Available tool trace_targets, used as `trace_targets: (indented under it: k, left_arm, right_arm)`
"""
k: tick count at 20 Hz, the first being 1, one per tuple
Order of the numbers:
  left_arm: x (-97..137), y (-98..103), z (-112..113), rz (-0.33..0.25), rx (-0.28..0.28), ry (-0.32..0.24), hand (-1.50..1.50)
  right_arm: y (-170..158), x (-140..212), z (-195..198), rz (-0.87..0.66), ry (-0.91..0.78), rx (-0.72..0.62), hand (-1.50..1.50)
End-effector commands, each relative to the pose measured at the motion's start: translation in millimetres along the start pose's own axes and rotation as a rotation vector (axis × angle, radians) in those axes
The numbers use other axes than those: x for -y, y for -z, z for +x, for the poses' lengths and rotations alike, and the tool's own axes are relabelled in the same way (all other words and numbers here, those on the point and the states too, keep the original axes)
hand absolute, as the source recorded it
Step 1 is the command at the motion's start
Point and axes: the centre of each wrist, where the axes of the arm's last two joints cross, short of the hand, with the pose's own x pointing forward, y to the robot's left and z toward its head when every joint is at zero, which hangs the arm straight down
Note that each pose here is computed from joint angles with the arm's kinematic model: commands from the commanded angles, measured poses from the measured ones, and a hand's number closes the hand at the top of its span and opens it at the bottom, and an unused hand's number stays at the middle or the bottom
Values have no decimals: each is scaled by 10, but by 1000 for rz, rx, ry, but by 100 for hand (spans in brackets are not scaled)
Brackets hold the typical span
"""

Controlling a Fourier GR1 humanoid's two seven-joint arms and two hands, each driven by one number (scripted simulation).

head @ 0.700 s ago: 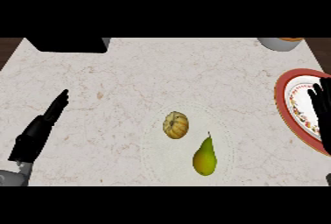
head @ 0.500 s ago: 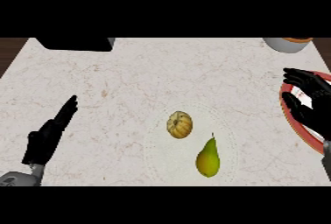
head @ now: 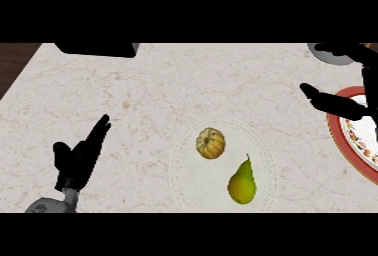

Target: Pick the squash from the placemat and place it in the plate

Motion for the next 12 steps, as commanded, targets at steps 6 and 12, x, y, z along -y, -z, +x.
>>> trace_targets:
  k: [6, 12]
  left_arm:
    - [356, 25, -64, 7, -146, -88, 0]
    - [245, -9, -94, 15, -135, -88, 0]
  right_arm:
    - [197, -471, 1387, 105, -228, 37, -150]
    - [134, -804, 1730, 432, -535, -126, -150]
